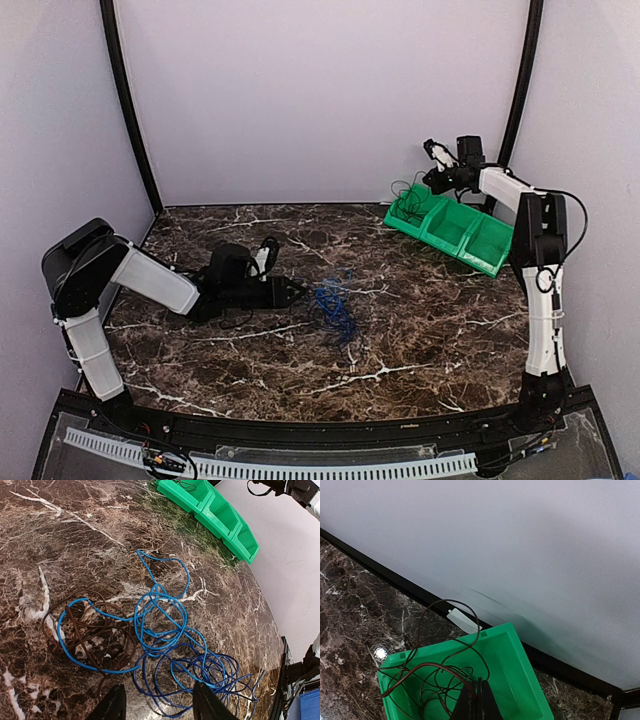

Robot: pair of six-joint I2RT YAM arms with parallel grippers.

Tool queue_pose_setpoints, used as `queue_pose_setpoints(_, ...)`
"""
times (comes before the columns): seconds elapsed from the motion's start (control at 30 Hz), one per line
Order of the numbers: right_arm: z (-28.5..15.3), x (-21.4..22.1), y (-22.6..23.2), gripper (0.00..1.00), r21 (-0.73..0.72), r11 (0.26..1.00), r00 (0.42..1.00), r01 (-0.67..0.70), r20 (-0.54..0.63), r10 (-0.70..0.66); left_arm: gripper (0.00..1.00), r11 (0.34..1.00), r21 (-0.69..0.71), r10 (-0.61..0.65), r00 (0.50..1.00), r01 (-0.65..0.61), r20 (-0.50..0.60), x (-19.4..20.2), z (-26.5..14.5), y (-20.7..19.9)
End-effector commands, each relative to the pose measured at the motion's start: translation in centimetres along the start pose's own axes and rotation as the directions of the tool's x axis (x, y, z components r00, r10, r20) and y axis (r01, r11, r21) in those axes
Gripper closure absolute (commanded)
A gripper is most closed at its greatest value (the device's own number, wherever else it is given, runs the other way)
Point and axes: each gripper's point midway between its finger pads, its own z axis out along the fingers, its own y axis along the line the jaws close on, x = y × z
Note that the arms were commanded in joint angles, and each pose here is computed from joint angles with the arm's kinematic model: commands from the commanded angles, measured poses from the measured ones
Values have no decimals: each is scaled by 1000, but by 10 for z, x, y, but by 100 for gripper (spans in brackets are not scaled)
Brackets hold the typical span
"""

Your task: Untangle the cables

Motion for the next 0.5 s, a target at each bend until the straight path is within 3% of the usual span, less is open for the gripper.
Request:
queue_pose_setpoints(0.0, 23, 31, 0, 100, 59, 996, 991, 67, -120, -60, 52, 1000, 12, 2, 1000, -2, 11, -3, -5, -5)
queue_pose_setpoints(0.47, 40, 77, 33, 96, 0, 987, 947, 161, -281, -154, 52, 1000, 22, -6, 1000, 6, -1, 0, -4, -5)
